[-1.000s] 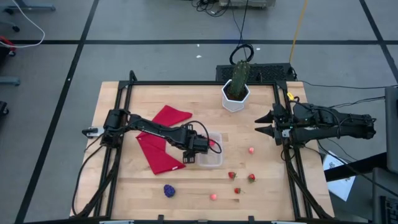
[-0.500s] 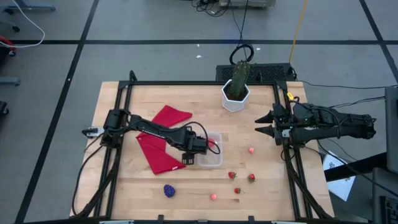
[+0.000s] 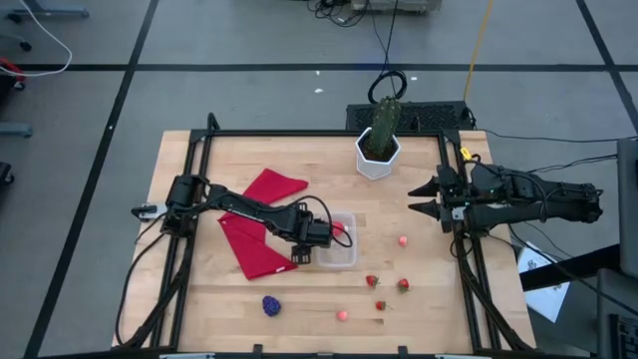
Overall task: Pick and placing Produce into tupperware
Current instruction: Put the purple onion into the transparent bin
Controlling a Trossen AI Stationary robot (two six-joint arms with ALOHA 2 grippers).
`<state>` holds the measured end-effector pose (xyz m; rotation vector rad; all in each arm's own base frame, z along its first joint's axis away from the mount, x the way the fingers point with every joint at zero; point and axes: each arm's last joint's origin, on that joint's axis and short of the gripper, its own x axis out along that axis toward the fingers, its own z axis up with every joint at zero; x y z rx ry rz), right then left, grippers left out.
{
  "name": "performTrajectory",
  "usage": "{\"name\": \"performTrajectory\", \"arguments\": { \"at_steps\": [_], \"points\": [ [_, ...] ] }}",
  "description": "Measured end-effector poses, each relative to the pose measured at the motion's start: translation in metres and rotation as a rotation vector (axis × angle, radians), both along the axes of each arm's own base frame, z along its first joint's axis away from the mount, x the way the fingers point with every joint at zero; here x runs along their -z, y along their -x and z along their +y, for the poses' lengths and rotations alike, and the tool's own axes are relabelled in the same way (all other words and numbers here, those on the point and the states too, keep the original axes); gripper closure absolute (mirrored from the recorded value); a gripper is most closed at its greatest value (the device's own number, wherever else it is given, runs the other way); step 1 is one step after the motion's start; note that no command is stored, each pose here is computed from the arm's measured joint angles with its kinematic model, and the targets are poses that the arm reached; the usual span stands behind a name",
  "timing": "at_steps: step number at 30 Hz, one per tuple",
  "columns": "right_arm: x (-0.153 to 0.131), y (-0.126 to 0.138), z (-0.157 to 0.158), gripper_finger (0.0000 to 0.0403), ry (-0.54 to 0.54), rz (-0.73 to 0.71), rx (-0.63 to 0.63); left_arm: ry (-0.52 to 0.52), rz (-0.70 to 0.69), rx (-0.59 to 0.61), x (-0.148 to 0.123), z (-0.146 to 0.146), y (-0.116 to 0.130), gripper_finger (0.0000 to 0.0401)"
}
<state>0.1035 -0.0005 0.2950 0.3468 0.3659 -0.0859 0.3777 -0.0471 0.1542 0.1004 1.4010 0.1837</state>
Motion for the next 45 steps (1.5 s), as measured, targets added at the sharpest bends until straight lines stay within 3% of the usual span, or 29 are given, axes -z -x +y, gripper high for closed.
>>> {"name": "performTrajectory", "arguments": {
  "at_steps": [23, 35, 45],
  "points": [
    [0.0, -0.0001, 0.0, 0.0218, 0.0, 0.001, 0.0, -0.001, -0.006, 0.011, -0.0001, 0.0, -0.0008, 0.0106],
    [0.0001, 0.0, 0.0, 0.0218, 0.0, 0.001, 0.0, -0.001, -0.007, 0.012, -0.0002, 0.0, -0.0009, 0.0173],
    [0.0002, -0.0001, 0.0, 0.0218, 0.0, 0.001, 0.0, -0.001, -0.009, 0.009, -0.0002, -0.0001, -0.001, 0.0139]
  ]
}}
